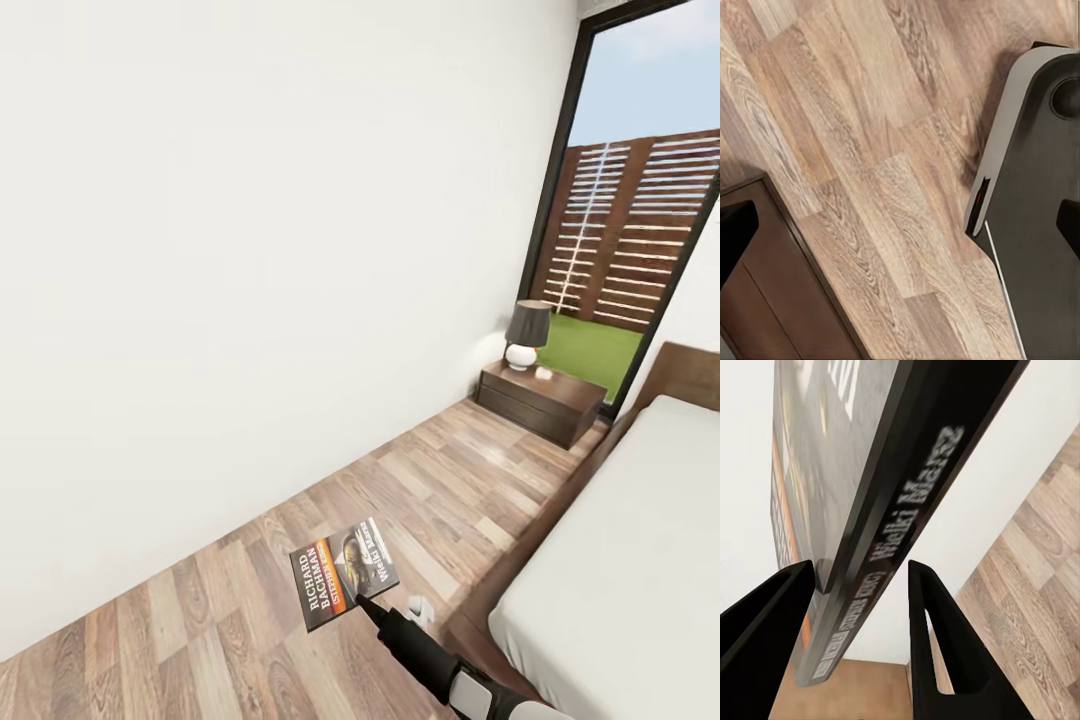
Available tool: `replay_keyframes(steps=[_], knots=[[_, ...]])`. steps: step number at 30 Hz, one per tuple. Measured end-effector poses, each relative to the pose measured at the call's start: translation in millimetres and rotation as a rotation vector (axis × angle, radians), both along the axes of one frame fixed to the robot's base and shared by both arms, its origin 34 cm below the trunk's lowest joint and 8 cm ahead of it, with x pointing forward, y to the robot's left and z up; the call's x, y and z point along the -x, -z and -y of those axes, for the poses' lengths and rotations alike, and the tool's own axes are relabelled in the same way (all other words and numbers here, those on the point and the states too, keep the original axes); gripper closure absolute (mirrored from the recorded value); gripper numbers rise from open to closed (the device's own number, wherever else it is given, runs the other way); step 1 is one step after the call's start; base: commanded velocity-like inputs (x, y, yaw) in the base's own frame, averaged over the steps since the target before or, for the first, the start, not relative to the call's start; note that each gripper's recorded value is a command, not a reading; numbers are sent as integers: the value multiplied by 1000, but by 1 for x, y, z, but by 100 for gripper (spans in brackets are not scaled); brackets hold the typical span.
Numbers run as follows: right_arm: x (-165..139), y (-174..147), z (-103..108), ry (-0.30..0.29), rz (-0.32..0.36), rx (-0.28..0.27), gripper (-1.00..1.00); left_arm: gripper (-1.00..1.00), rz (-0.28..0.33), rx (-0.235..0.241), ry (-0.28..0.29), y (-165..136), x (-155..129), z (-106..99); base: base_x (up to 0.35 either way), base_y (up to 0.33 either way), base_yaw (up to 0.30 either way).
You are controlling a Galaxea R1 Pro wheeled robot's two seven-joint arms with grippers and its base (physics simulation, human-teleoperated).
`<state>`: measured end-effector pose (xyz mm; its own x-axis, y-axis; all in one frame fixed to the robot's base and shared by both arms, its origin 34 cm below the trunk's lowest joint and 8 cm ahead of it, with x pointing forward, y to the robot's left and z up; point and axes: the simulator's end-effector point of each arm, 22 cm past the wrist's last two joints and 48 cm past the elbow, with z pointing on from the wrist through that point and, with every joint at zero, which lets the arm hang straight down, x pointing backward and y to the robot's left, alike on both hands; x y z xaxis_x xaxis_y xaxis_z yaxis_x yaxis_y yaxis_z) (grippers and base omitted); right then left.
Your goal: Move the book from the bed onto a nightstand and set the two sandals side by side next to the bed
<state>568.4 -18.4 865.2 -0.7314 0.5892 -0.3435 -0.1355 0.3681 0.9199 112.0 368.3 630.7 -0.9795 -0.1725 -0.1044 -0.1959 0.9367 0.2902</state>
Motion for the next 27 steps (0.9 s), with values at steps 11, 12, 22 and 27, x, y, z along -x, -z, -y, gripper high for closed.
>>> replay_keyframes(steps=[11, 12, 22, 27], knots=[[-2, -8, -1, -2, 17, 0, 100, -100, 17, 0, -1, 0, -6, 0, 0, 0, -69], [-2, -8, -1, -2, 19, 0, 100, -100, 18, 0, -1, 0, -7, 0, 0, 0, -35], [-6, -16, 1, 7, 48, 8, 100, -100, 31, 2, 0, 0, -12, 1, 1, 43, -11], [-7, -19, 1, 11, 63, 13, 100, -100, 38, 3, 0, 0, -14, 1, 34, 102, -1]])
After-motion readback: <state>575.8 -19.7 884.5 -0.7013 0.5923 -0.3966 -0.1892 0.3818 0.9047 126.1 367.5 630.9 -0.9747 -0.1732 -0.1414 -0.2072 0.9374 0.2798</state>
